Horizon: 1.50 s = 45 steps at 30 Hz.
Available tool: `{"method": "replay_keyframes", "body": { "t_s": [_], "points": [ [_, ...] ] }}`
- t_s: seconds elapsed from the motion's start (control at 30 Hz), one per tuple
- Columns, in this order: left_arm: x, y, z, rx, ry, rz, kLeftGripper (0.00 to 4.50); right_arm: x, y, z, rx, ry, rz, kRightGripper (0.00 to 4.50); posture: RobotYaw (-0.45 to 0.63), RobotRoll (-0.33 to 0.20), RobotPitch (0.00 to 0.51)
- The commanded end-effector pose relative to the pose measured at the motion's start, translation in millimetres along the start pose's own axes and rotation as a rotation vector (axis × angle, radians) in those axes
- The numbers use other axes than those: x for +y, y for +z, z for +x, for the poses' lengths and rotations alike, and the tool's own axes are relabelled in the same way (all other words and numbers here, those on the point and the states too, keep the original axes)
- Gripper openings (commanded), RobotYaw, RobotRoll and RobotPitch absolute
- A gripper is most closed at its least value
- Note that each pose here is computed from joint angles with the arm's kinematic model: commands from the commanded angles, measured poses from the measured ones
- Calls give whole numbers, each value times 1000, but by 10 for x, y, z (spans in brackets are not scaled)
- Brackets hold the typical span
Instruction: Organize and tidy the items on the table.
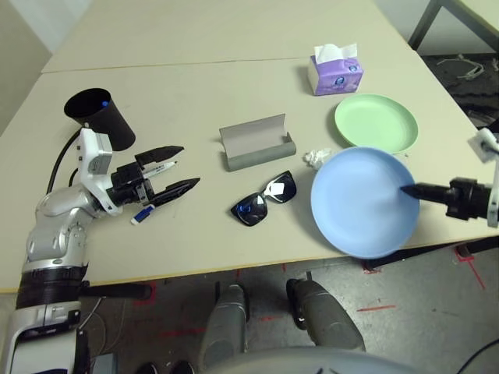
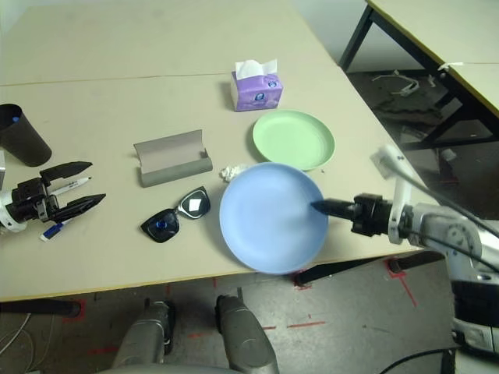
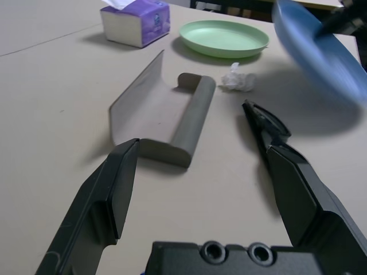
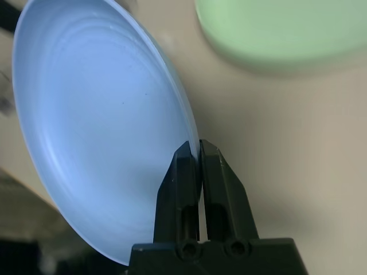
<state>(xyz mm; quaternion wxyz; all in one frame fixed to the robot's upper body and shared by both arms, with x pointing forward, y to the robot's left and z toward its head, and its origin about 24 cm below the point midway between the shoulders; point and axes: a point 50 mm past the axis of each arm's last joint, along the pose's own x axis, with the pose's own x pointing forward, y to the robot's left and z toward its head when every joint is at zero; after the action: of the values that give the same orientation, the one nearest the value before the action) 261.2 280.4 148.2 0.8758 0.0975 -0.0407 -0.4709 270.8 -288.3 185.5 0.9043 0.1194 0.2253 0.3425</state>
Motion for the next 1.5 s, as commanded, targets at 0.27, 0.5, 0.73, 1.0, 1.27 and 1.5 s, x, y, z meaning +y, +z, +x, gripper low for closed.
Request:
{"method": "replay_keyframes", "body": {
  "t_s": [0.27, 0.5, 0.73, 1.0, 1.27, 1.5],
  "points": [
    [-112, -51, 14, 17, -8, 1, 4500, -274, 545, 230, -234, -211, -6, 21, -196, 0, 219],
    [-161, -61, -32, 21, 15, -2, 4500, -505, 756, 304, -359, -430, -30, 21, -178, 0, 219],
    [-186, -57, -48, 22, 28, -2, 4500, -665, 732, 229, -329, -550, -75, 21, -167, 0, 221],
    [-210, -80, -64, 28, 33, -9, 4500, -767, 587, 60, -236, -595, -88, 21, -183, 0, 225],
    [-177, -78, -23, 26, 28, 0, 4500, -762, 508, 60, -165, -575, -67, 21, -197, 0, 227],
    [-172, -75, -31, 25, 35, 8, 4500, -709, 449, 141, -117, -511, -39, 21, -192, 0, 228]
  ]
}}
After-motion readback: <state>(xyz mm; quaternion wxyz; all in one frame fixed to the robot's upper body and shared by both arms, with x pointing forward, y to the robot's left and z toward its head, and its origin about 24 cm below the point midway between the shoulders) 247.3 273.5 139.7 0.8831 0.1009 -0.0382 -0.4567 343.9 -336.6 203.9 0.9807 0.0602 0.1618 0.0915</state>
